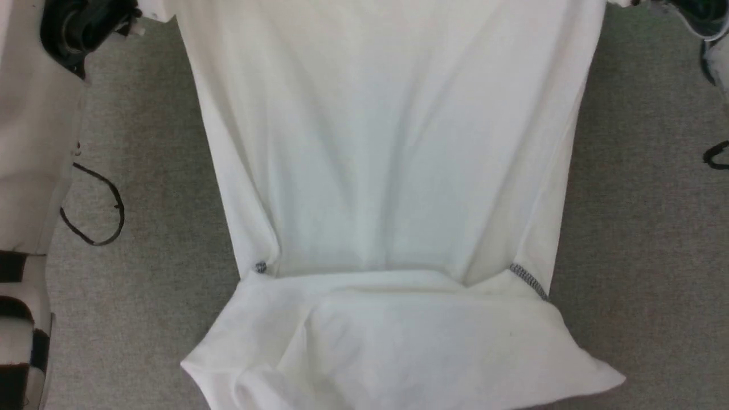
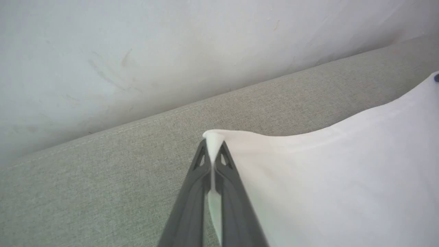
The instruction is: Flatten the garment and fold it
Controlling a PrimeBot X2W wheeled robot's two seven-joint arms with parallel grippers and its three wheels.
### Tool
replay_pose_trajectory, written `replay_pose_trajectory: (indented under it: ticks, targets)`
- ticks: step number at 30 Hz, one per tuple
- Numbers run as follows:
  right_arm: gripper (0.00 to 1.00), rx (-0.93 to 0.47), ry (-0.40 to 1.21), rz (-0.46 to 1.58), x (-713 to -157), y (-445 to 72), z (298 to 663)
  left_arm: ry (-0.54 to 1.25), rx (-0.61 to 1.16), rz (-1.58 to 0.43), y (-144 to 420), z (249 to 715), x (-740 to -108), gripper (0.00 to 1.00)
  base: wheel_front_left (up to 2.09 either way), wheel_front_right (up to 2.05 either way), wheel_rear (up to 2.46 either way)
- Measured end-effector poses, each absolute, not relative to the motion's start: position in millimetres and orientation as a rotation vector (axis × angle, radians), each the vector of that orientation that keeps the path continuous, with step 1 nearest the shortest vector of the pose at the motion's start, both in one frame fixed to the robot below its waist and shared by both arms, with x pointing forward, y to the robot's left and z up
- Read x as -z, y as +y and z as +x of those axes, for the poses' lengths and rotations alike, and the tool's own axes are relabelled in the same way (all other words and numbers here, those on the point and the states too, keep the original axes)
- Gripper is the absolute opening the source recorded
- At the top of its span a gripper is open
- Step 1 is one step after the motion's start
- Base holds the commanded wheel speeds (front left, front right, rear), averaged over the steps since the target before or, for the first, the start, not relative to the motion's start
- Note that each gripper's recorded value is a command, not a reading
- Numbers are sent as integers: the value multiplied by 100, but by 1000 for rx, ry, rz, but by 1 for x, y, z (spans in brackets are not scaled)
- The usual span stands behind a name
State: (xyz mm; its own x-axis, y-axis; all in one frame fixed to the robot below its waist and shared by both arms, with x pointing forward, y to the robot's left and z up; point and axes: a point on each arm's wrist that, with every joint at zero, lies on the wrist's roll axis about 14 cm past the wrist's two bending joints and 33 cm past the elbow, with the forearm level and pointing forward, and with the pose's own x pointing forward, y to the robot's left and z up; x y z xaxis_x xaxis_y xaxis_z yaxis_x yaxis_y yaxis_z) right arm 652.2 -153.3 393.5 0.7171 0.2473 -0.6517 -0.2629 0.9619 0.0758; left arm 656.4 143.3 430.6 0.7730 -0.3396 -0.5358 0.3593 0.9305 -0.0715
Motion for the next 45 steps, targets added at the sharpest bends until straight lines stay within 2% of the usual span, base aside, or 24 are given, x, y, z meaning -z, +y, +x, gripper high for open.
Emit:
replay_pose_trajectory:
  ticks: [9,14,17,23,32,38,45]
  targets:
    - [0,-263,274,-62,-516,-165,674,298,314,31,162,666,-525,0,0,0,0]
    - [0,-284,124,-94,-565,-161,662,171,302,-6,165,657,-570,0,0,0,0]
    - [0,-309,75,-107,-575,-159,645,137,288,-43,170,638,-571,0,0,0,0]
    - [0,-364,107,-168,-540,-166,590,161,234,-152,183,574,-532,0,0,0,0]
    - [0,-437,215,-90,-488,-156,495,276,159,-214,190,461,-489,0,0,0,0]
    - [0,-416,275,-11,-467,-161,444,386,134,-269,182,397,-462,0,0,0,0]
    - [0,-351,336,76,-447,-166,398,508,142,-329,165,352,-435,0,0,0,0]
